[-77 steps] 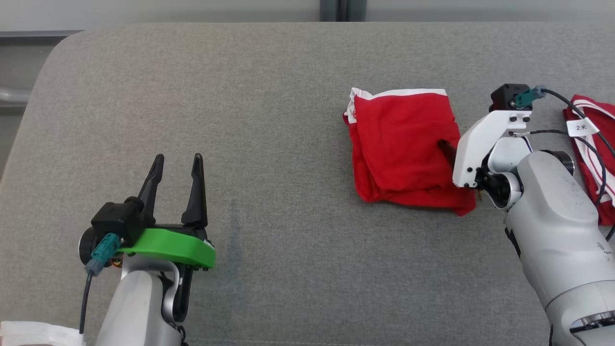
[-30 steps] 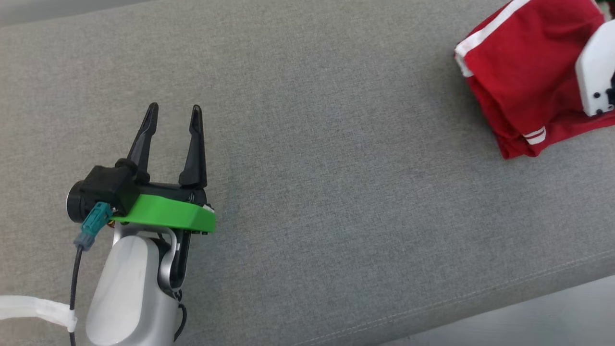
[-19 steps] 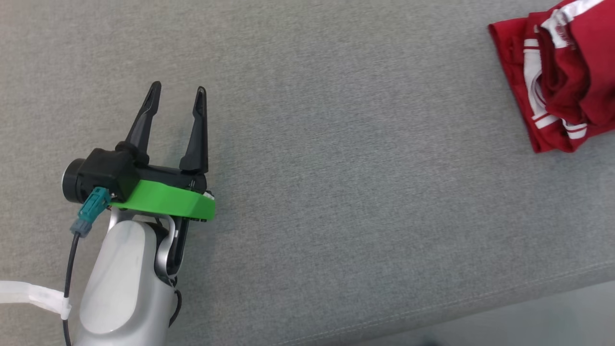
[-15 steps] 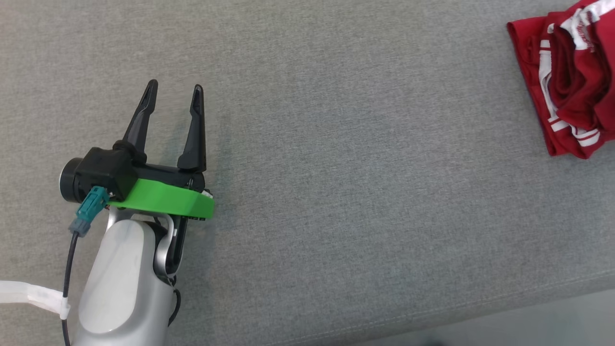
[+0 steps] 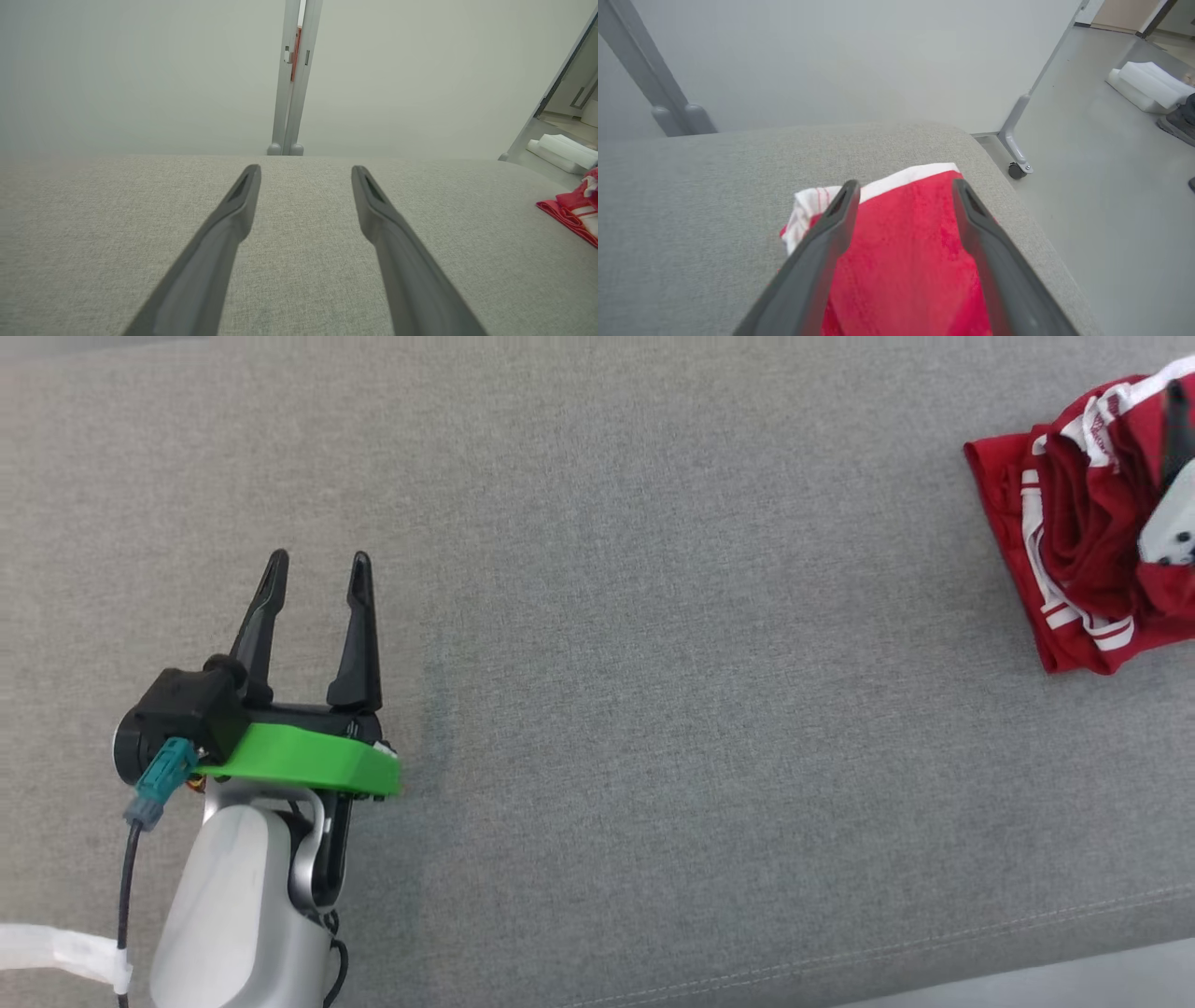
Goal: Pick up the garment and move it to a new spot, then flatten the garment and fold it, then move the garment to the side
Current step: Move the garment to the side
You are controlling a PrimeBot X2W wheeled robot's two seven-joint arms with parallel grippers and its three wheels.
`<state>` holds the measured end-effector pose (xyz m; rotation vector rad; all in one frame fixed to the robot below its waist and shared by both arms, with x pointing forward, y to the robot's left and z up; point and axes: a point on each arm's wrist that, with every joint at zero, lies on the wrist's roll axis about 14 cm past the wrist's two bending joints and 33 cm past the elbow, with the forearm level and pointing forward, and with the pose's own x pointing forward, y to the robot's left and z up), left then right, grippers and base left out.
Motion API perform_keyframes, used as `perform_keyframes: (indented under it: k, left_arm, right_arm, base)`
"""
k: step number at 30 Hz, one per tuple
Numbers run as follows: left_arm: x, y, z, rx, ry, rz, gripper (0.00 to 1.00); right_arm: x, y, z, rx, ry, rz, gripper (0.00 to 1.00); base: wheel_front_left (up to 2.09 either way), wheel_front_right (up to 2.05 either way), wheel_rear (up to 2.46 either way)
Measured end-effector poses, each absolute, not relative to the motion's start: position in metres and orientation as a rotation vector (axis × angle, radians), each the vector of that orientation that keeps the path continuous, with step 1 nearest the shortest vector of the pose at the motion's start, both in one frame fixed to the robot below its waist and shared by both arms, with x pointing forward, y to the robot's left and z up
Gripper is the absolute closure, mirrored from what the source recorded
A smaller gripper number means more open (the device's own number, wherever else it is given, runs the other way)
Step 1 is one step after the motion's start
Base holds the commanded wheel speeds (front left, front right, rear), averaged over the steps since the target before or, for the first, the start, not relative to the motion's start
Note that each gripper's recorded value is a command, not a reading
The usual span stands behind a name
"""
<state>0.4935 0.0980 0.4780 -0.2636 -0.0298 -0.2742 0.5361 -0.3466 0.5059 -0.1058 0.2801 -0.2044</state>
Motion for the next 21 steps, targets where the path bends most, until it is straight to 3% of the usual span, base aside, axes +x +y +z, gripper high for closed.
perform_keyframes:
  k: [9, 21]
  left_arm:
    - [0.461, 0.123, 0.499, -0.264, -0.061, -0.199, 0.00]
    - [0.421, 0.164, 0.505, -0.232, -0.072, -0.088, 0.00]
  right_arm:
    - [0.496, -0.264, 0.547, 0.004, -0.004, -0.006, 0.00]
    - [0.453, -0.201, 0.535, 0.093, -0.067, 0.109, 0.00]
  base:
    - [0.00, 0.00, 0.00]
    - [0.00, 0.00, 0.00]
